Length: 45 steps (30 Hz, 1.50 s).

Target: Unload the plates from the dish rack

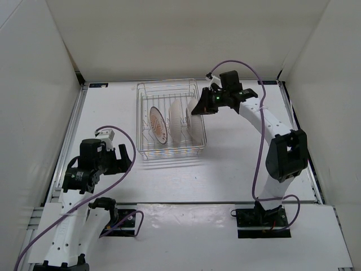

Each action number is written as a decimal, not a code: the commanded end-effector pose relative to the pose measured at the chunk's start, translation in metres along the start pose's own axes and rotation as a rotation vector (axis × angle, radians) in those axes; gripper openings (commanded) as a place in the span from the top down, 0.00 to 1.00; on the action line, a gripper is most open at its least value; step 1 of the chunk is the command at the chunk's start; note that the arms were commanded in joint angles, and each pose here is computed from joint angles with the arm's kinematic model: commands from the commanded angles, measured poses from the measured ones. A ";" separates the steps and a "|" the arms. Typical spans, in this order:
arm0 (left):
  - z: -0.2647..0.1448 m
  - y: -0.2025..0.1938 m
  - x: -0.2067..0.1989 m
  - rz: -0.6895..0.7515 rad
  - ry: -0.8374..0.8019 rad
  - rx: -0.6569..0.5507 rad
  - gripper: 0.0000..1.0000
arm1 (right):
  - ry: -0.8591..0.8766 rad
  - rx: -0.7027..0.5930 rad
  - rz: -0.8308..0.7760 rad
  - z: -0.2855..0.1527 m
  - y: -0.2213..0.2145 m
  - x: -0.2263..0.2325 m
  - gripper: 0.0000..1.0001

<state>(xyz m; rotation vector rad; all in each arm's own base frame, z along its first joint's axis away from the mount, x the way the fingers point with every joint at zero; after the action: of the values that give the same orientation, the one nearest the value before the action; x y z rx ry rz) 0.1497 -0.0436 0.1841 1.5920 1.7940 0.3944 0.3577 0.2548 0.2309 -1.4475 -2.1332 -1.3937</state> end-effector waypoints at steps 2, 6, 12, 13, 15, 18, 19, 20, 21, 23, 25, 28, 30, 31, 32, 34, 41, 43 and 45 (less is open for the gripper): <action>-0.001 0.000 0.000 0.005 0.006 -0.001 0.00 | 0.005 -0.075 -0.090 -0.007 0.028 0.009 0.95; -0.002 0.001 0.000 0.004 0.004 -0.004 0.00 | 0.019 -0.104 -0.100 -0.015 0.041 0.019 0.98; -0.002 0.001 0.000 0.005 0.005 -0.009 0.00 | 0.035 -0.148 -0.095 -0.028 0.054 0.035 1.00; -0.002 0.001 0.000 0.004 0.003 -0.007 0.00 | 0.040 -0.160 -0.088 -0.032 0.058 0.040 1.00; -0.002 0.001 0.000 0.004 0.004 -0.011 0.00 | 0.043 -0.194 -0.091 -0.042 0.065 0.049 1.00; -0.002 0.001 0.001 0.004 0.008 -0.009 0.00 | 0.056 -0.231 -0.102 -0.054 0.073 0.064 1.00; -0.002 0.001 0.000 0.005 0.007 -0.008 0.00 | 0.059 -0.240 -0.106 -0.059 0.075 0.069 1.00; -0.001 0.001 0.001 0.004 0.007 -0.007 0.00 | 0.065 -0.264 -0.116 -0.066 0.082 0.076 1.00; -0.002 0.001 0.001 0.005 0.009 -0.007 0.00 | 0.068 -0.269 -0.118 -0.069 0.083 0.079 1.00; -0.002 0.001 0.000 0.005 0.006 -0.010 0.00 | 0.079 -0.299 -0.132 -0.083 0.091 0.091 1.00; -0.001 0.001 0.000 0.003 0.005 -0.004 0.00 | 0.093 -0.313 -0.145 -0.090 0.093 0.100 1.00; -0.001 0.000 0.001 0.003 0.009 -0.006 0.00 | 0.114 -0.342 -0.145 -0.100 0.098 0.110 1.00; -0.001 0.000 0.001 0.005 0.008 -0.005 0.00 | 0.127 -0.360 -0.151 -0.106 0.100 0.116 1.00; -0.001 0.000 0.001 0.003 0.011 -0.008 0.00 | 0.128 -0.363 -0.147 -0.106 0.101 0.115 1.00; -0.001 0.001 0.001 0.003 0.013 -0.007 0.00 | 0.130 -0.367 -0.143 -0.107 0.102 0.115 1.00; -0.002 0.001 0.001 0.004 0.009 -0.009 0.00 | 0.134 -0.361 -0.138 -0.106 0.100 0.115 1.00; -0.001 0.000 0.002 0.004 0.016 -0.004 0.00 | -0.078 -0.448 -0.217 -0.142 0.104 0.106 1.00; -0.001 0.000 0.002 0.002 0.017 0.000 0.00 | -0.235 -0.460 -0.239 -0.164 0.100 0.097 1.00; 0.000 0.001 0.002 0.004 0.015 -0.001 0.00 | -0.327 -0.422 -0.253 -0.171 0.091 0.084 1.00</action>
<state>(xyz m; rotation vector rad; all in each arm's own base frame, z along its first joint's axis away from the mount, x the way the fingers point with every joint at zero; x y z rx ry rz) 0.1501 -0.0421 0.1838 1.5909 1.8014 0.4060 0.3516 0.2167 0.3575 -1.6636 -2.2163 -1.6229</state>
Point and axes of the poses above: each gripper's point midway between its finger pads, its own z axis out along the fingers, its own x axis along the line the jaws close on, y = z × x, the point moved 4 cm from there along -z, back along the fingers, and after that the axes turned 4 degrees about -z, right-handed, at the moved point
